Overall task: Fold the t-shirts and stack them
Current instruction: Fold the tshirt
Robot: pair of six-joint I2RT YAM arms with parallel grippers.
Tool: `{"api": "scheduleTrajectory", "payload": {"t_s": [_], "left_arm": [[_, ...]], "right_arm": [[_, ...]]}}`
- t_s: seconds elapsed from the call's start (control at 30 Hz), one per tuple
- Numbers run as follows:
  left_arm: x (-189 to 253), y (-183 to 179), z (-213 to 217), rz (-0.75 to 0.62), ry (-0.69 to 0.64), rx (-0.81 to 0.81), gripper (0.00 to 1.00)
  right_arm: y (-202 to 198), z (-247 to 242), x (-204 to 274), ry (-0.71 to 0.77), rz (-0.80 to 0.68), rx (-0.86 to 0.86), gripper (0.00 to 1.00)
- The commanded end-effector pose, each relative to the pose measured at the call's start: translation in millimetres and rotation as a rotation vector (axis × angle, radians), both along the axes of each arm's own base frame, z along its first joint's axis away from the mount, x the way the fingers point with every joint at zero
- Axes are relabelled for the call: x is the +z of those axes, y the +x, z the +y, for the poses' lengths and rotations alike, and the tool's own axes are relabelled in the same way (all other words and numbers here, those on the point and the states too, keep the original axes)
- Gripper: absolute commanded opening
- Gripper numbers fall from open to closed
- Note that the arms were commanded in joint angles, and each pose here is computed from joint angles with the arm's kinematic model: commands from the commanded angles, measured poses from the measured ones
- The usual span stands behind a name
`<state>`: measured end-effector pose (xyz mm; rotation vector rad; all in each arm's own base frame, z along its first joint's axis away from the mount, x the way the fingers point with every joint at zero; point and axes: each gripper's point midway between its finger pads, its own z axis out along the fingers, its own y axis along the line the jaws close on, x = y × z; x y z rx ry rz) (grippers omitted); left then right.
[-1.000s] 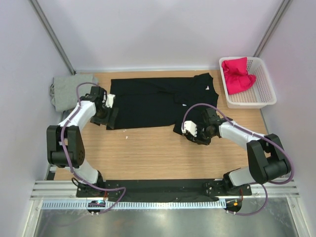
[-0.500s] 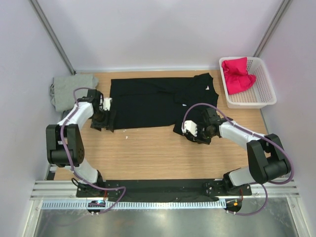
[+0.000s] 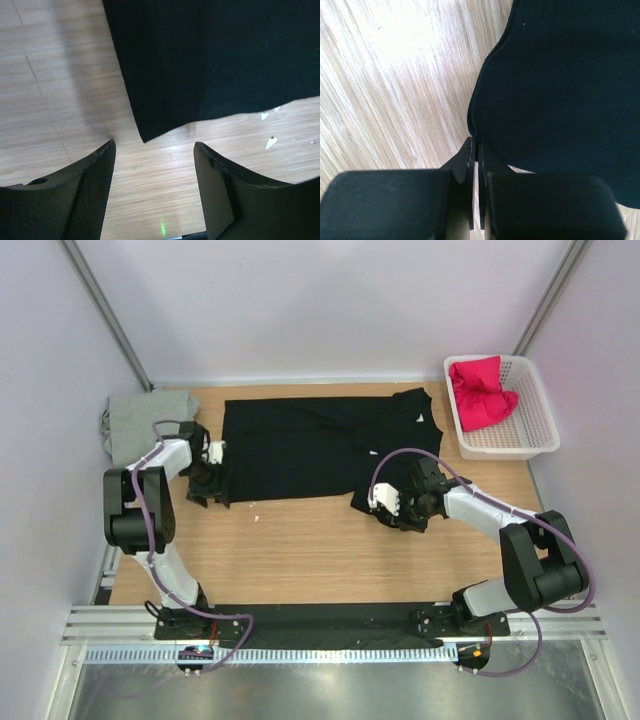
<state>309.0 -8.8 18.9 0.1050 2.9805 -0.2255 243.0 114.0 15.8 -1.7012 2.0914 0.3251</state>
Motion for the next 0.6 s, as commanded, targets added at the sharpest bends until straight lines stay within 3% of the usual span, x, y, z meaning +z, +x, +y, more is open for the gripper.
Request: {"api": "scheduleTrajectory", "payload": {"t_s": [0.0, 0.23, 0.33, 0.4, 0.57], "left_arm": [[0, 22, 1, -0.055, -0.016, -0.009, 0.65], [-3, 31, -2, -0.054, -0.042, -0.013, 0.59], [-3, 30, -4, -0.049, -0.052, -0.019, 0.51], [-5, 27, -6, -0.039, -0.062, -0.028, 0.41], [-4, 22, -14, 0.002, -0.113, -0.039, 0.01]], "right_arm": [[10, 3, 5, 0.008, -0.015, -0.023, 0.01], [8, 1, 4, 0.003, -0.010, -0.032, 0.02], [8, 1, 3, 0.002, -0.010, -0.035, 0.02], [10, 1, 4, 0.004, -0.014, -0.039, 0.02], [9, 1, 2, 0.003, -0.012, -0.047, 0.01]]}}
